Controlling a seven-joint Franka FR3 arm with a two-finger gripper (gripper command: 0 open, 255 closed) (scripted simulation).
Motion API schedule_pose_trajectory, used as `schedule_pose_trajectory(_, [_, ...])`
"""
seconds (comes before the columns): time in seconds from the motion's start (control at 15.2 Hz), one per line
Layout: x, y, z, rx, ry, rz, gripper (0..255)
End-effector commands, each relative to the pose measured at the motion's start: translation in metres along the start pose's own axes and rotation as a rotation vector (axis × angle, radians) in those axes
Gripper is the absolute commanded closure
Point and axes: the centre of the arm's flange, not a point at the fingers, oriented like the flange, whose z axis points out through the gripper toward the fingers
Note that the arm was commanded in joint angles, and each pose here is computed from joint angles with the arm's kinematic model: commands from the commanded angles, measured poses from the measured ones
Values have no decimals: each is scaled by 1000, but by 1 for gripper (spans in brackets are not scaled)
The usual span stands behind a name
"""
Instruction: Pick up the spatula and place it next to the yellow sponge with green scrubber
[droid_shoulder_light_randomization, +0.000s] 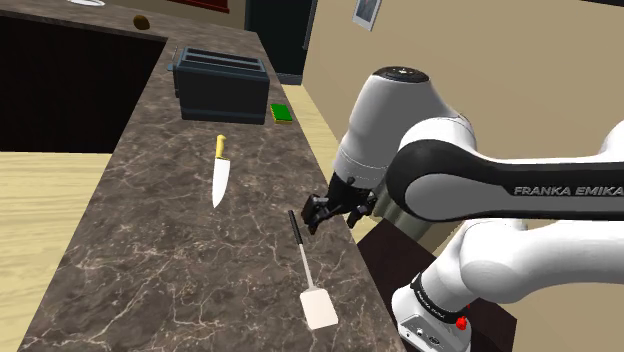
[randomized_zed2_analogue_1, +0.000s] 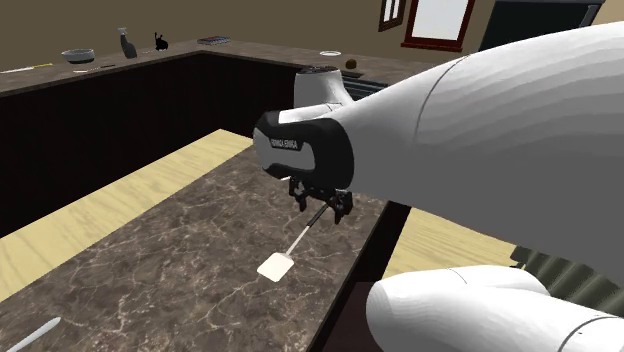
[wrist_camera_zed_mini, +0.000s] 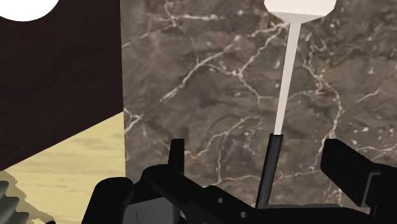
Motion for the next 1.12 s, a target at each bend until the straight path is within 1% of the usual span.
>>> schedule_pose_trajectory(0.0, [-10, -19, 15, 8, 15, 28, 0])
schedule_pose_trajectory(0.2, [-20, -46, 34, 16, 34, 61, 0])
schedule_pose_trajectory(0.66, [-19, -46, 71, 16, 34, 61, 0])
schedule_pose_trajectory(1.06, [-19, -46, 74, 16, 34, 61, 0])
